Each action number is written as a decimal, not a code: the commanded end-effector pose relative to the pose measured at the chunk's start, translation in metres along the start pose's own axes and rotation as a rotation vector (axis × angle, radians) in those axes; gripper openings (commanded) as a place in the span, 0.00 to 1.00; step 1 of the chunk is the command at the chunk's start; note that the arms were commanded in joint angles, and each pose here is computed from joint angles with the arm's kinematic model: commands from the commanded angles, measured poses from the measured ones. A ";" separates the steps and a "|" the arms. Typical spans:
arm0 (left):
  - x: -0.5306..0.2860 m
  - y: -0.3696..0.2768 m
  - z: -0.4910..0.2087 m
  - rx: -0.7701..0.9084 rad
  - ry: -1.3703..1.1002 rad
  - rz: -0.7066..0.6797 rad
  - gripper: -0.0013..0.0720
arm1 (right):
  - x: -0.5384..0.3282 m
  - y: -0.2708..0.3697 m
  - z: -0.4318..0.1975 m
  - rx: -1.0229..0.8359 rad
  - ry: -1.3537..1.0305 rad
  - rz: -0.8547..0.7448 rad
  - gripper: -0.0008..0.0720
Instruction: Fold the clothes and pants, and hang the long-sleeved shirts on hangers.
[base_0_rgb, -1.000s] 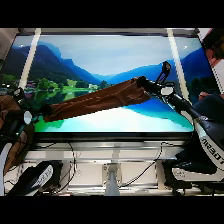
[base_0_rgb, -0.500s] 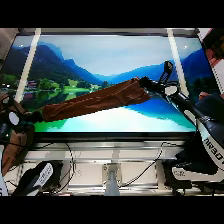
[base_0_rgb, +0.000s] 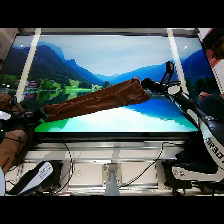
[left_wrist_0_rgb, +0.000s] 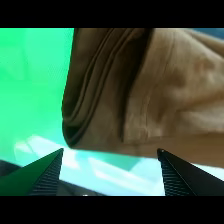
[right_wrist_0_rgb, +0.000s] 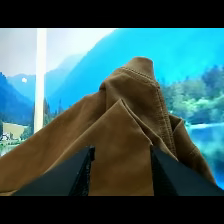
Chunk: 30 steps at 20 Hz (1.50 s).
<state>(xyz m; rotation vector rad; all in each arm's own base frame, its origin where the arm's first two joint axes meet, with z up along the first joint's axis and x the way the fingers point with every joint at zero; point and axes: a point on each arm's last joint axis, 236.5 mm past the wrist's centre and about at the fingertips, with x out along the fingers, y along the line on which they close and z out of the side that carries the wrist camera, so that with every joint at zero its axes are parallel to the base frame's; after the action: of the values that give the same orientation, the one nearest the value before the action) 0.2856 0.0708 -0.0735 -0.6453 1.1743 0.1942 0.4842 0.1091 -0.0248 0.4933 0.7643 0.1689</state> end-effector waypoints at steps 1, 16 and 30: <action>0.001 0.000 0.021 0.005 -0.079 -0.010 0.98 | 0.000 -0.001 -0.001 -0.018 0.004 -0.004 0.57; 0.054 -0.014 0.004 0.004 0.046 -0.170 0.82 | 0.000 0.006 -0.011 -0.020 0.047 0.018 0.57; 0.020 -0.127 0.057 0.371 -0.130 -0.312 0.05 | -0.010 0.089 0.012 -0.117 0.039 0.175 0.31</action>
<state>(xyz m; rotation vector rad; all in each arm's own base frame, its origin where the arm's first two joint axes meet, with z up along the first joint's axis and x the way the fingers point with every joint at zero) 0.3758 0.0117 -0.0631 -0.5346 1.0065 -0.1806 0.4802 0.1556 0.0052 0.4652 0.7959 0.3305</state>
